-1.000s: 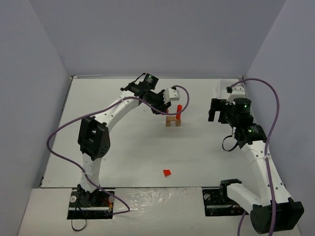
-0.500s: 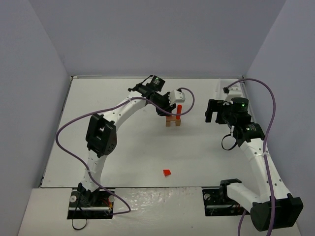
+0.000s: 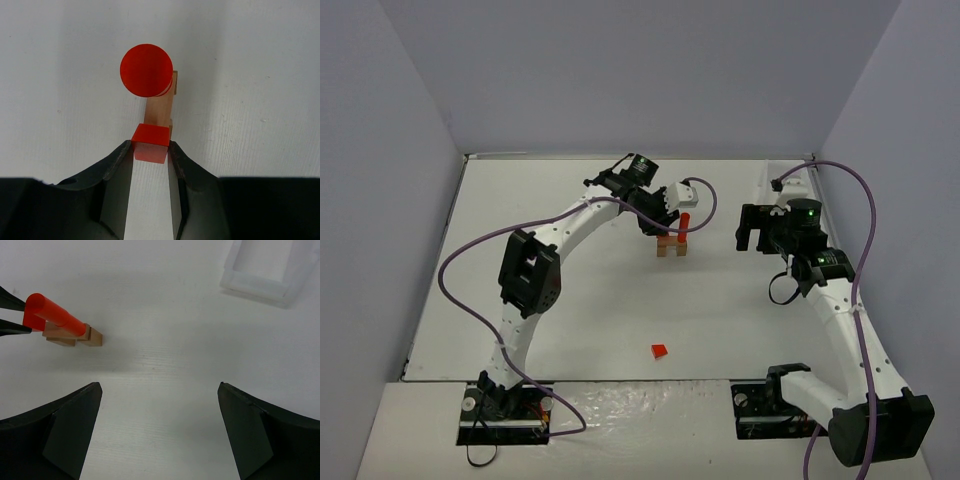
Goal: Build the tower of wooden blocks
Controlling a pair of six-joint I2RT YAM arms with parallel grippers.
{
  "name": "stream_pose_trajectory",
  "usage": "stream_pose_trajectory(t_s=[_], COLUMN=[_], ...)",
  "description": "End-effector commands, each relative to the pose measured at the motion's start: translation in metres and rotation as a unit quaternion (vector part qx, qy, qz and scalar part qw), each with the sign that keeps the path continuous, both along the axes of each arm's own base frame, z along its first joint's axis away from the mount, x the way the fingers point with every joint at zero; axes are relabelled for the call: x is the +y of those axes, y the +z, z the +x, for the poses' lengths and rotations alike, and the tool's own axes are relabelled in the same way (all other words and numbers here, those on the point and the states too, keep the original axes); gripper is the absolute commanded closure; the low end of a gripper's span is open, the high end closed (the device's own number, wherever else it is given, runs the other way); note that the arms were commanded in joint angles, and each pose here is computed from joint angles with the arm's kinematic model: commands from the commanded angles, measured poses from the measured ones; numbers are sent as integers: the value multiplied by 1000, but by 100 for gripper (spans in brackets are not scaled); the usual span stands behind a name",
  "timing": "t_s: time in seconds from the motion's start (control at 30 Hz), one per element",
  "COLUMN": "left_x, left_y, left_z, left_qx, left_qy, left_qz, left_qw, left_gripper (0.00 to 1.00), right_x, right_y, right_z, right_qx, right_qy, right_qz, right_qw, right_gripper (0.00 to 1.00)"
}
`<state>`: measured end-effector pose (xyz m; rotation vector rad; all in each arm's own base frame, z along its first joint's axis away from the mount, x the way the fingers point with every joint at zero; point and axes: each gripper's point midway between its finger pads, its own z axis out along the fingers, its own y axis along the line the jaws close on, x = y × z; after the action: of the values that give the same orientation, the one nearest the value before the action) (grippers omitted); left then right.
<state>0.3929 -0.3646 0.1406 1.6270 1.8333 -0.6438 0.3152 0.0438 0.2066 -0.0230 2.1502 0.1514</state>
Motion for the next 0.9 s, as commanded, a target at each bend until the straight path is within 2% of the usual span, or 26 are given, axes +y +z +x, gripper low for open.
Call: stream_pose_trajectory(t_s=[0.0,0.87], left_x=[-10,-16], left_y=[35,26], left_z=[6,5], left_qx=[-29,-19], left_qy=[1,17], left_qz=[-32,-20], left_qw=[999,999], left_gripper=[99,99], right_x=[-4,-5], right_y=[9,6], right_z=[9,8], right_qx=[-22,-18], right_qy=[-8,-7], right_qz=[-6,-9], right_qw=[1000,1000], right_gripper=[1,1])
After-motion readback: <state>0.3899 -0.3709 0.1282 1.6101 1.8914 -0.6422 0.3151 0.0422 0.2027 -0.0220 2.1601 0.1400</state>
